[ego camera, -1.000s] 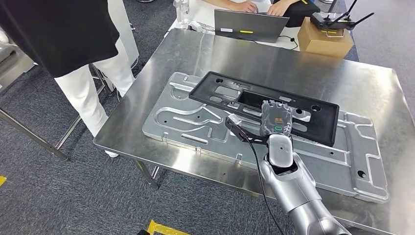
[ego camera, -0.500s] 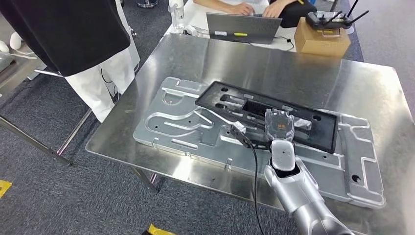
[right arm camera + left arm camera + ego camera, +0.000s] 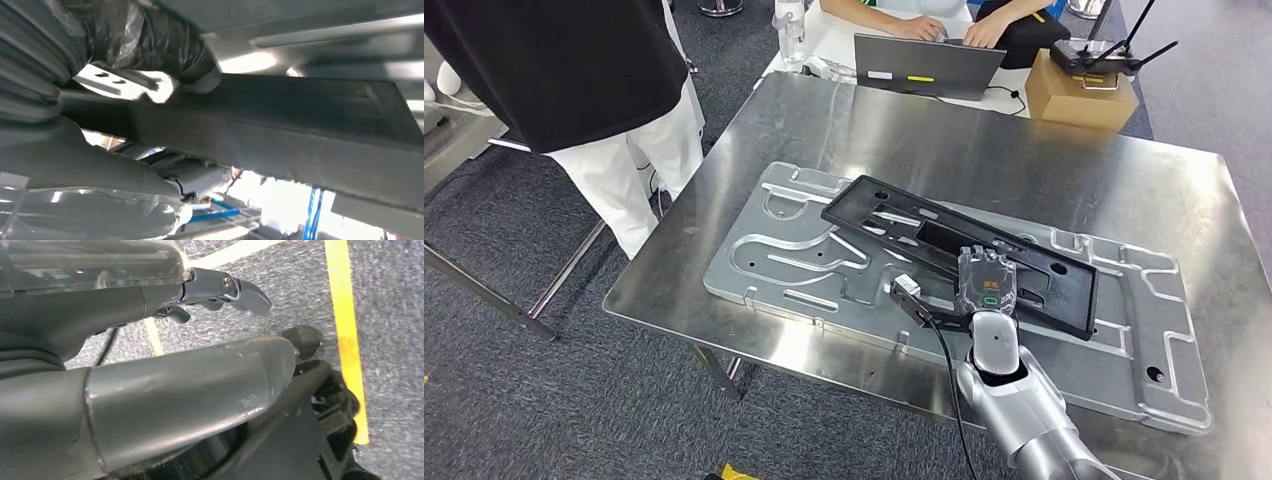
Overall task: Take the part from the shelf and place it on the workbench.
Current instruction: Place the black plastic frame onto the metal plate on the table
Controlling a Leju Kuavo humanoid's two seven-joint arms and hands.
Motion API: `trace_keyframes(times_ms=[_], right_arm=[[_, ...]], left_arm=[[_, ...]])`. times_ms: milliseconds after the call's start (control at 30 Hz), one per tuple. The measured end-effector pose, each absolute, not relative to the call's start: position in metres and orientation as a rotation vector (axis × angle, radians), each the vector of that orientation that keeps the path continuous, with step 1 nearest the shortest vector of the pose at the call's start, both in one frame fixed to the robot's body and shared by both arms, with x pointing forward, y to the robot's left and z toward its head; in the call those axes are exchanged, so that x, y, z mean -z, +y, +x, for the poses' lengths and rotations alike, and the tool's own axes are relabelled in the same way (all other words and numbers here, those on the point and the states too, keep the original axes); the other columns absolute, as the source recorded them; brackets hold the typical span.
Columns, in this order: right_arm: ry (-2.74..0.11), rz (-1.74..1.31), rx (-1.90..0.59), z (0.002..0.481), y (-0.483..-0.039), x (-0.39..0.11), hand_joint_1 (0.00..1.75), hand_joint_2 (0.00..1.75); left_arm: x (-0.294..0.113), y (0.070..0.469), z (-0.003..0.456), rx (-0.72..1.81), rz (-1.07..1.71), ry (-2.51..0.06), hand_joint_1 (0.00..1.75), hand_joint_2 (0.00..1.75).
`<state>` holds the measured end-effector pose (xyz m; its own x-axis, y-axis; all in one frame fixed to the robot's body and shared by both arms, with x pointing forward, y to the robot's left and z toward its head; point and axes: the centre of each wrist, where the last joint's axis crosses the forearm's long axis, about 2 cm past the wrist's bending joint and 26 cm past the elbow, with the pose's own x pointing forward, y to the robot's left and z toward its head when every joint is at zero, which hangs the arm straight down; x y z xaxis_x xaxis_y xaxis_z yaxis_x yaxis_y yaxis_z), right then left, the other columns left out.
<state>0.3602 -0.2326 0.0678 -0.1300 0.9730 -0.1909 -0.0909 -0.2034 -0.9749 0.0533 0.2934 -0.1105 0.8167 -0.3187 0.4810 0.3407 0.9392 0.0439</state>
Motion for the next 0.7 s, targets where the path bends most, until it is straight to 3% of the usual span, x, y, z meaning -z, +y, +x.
trace_keyframes(times_ms=[700], right_arm=[[-1.135, -1.139, -1.507, 0.336, -0.219, -0.046, 0.0, 0.0]], left_arm=[[0.112, 0.293, 0.044, 0.312, -0.052, -0.503, 0.0, 0.0]])
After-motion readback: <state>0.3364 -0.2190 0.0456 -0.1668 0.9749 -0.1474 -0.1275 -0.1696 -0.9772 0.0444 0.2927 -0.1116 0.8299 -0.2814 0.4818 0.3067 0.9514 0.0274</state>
